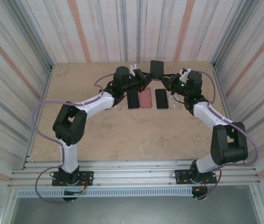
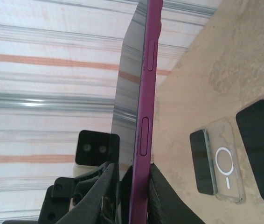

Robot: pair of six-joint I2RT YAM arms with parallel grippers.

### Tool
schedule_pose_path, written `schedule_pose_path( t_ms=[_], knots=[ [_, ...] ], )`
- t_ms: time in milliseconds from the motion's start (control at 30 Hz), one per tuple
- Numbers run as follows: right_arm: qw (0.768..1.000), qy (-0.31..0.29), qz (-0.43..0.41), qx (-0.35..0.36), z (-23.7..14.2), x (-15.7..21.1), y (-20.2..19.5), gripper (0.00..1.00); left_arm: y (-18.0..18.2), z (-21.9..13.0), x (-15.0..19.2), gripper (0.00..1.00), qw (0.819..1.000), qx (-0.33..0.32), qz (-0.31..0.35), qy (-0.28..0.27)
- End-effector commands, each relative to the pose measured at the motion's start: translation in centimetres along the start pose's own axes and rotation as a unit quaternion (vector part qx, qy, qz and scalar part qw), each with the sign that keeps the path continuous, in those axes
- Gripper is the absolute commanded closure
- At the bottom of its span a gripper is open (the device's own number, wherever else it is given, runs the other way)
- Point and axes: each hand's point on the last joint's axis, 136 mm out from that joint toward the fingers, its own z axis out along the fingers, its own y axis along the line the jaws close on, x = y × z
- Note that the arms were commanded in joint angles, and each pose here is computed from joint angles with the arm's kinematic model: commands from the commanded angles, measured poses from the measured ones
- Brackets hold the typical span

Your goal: Take the phone out of the phone case

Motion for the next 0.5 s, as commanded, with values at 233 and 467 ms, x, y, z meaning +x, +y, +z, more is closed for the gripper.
schedule_pose_path(
  t_ms=[233, 467],
  knots=[
    [0.999, -0.017, 0.026, -0.041, 0.5, -0.9, 1.1, 0.95, -3.8, 0.4, 0.4, 0.89, 0.998, 0.054, 0.014, 0.010],
    [0.998, -0.038, 0.029, -0.045, -1.1, -2.4, 0.5, 1.00, -3.8, 0.1, 0.2, 0.50, 0.999, 0.044, 0.025, 0.007]
  ],
)
